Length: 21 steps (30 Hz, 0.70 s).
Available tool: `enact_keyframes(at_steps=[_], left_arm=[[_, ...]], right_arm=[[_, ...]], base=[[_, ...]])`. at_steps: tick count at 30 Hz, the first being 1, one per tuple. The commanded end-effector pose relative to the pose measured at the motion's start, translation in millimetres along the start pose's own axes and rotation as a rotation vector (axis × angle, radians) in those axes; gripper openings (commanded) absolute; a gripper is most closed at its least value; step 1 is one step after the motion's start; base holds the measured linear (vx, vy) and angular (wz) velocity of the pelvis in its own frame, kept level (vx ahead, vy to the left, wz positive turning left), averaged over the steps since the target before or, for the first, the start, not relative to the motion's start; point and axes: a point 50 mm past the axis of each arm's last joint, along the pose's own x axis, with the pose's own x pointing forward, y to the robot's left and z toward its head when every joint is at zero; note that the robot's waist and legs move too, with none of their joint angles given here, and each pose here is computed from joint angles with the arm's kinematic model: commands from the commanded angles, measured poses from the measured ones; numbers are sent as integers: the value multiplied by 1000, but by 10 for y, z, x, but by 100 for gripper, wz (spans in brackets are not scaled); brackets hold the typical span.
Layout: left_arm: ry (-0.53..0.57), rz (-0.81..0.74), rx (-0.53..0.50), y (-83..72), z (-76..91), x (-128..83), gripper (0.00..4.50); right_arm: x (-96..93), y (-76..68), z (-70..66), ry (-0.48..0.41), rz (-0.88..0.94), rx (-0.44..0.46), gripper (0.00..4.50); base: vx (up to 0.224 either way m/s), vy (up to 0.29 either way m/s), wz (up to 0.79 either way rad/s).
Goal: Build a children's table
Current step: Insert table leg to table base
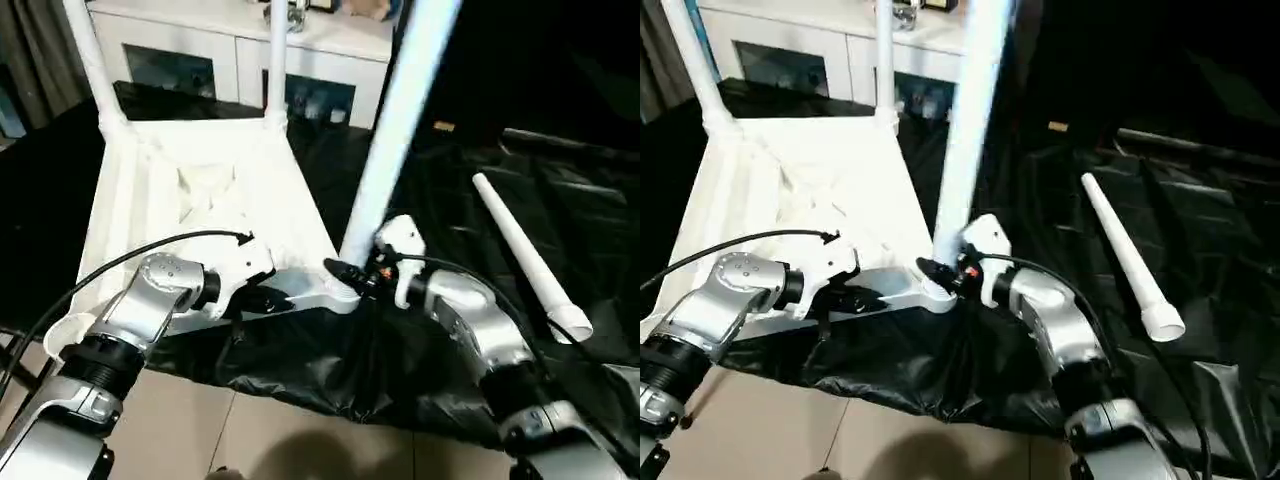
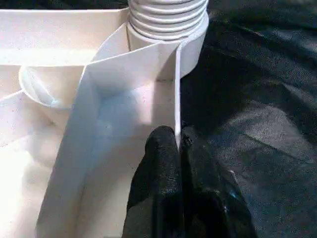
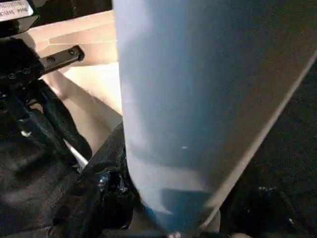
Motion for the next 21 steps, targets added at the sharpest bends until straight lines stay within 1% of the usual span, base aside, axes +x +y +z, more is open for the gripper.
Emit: enact_keyframes(at_steps=[1, 3, 4, 5, 10, 14, 17, 21], left_arm=[[-7, -34, 64, 7, 127, 18, 0], [-16, -81, 99, -18, 178, 6, 0], [-16, -81, 99, -18, 178, 6, 0], [-22, -117, 125, -34, 223, 3, 0], [-26, -158, 156, -34, 274, -14, 0], [-24, -165, 162, -20, 283, -29, 0], [-1, -164, 165, 12, 251, -40, 0], [-4, -153, 156, 25, 253, -39, 0]], right_arm=[[-19, 104, -360, 168, 54, 73, 188], [-22, 133, -355, 171, 121, 82, 188], [-22, 133, -355, 171, 121, 82, 188], [-52, 159, -349, 171, 184, 81, 188], [-116, 224, -315, 153, 288, 68, 188], [-144, 251, -304, 143, 324, 63, 188], [-179, 277, -319, 147, 364, 54, 188], [-179, 274, -307, 137, 358, 53, 188]], base=[[0, 0, 0], [0, 0, 0], [0, 0, 0], [0, 0, 0], [0, 0, 0], [0, 0, 0], [0, 0, 0], [0, 0, 0]])
